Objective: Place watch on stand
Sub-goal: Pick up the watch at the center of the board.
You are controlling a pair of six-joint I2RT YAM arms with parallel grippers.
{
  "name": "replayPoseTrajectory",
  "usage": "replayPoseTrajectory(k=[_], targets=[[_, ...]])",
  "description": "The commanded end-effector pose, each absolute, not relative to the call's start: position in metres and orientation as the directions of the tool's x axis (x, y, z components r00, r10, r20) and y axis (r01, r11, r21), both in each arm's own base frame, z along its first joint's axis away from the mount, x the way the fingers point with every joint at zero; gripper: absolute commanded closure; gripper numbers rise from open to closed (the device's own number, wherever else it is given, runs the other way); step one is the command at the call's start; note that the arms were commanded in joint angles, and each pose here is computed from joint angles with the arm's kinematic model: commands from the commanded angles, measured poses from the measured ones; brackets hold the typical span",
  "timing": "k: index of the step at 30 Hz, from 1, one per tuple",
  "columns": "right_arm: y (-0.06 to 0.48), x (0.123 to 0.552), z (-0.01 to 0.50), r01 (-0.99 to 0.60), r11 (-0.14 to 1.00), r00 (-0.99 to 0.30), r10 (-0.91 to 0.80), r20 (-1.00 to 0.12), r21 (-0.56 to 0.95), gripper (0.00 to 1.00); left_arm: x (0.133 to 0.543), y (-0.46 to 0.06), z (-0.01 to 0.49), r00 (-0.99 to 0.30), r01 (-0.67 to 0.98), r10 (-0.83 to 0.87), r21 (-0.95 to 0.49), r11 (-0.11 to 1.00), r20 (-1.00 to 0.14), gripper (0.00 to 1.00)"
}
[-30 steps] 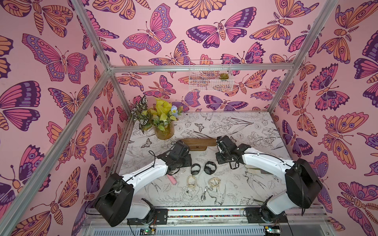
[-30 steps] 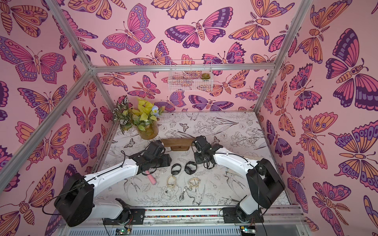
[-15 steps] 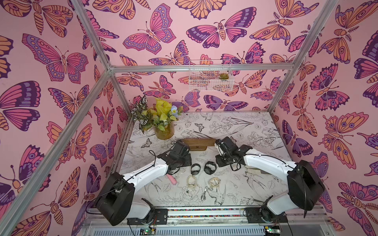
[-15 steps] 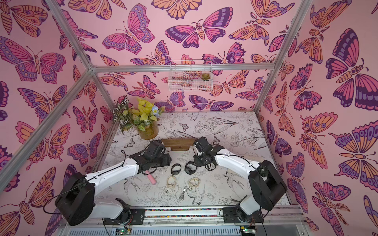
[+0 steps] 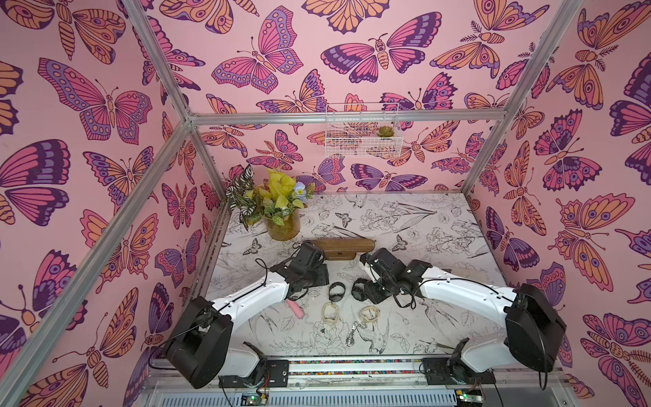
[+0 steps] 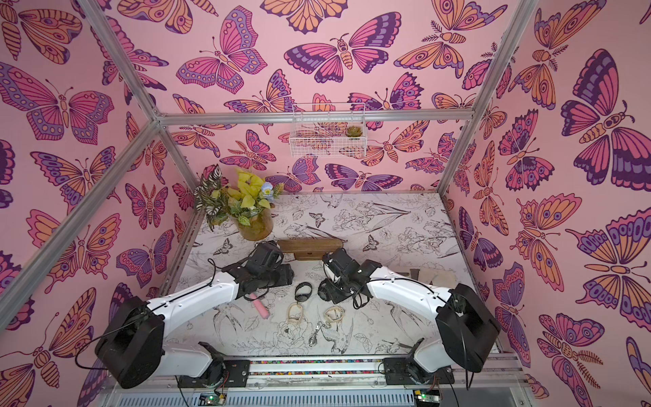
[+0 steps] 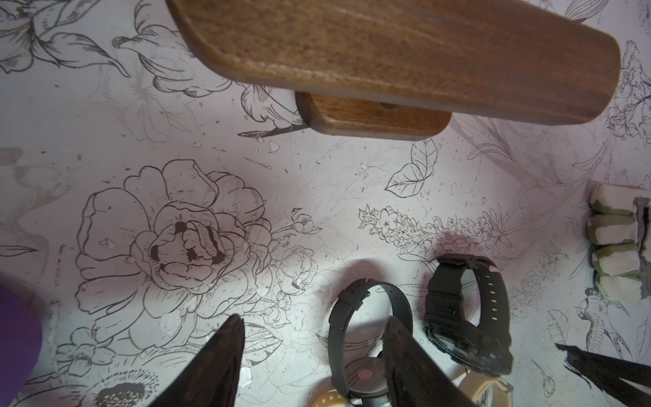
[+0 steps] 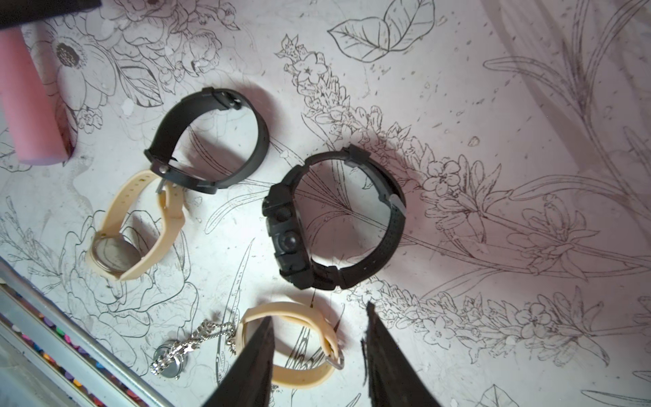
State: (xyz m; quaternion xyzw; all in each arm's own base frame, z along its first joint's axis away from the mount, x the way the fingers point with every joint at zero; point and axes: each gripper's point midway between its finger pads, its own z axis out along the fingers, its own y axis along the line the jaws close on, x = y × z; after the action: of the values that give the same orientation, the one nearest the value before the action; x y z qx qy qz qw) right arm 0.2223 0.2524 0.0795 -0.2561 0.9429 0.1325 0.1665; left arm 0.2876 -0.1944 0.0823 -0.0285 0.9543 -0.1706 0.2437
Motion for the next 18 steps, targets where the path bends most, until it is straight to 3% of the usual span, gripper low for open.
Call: replayPoseTrajectory(k=[1,18], targets=[[0.264,0.228,0.084,-0.556,0.814,-0.795,-0.461,-0.393,0.169,0.55,0.287,-0.192,0.081,-0.884,0.026,-0.138,-0.342,0.939,-0.447,0.35],[0.294,0.243,0.065,-0.583,0.79,-0.784,-0.486,-0.387,0.188,0.52,0.287,-0.19,0.078,-0.887,0.019,-0.142,-0.342,0.94,-0.44,0.35]])
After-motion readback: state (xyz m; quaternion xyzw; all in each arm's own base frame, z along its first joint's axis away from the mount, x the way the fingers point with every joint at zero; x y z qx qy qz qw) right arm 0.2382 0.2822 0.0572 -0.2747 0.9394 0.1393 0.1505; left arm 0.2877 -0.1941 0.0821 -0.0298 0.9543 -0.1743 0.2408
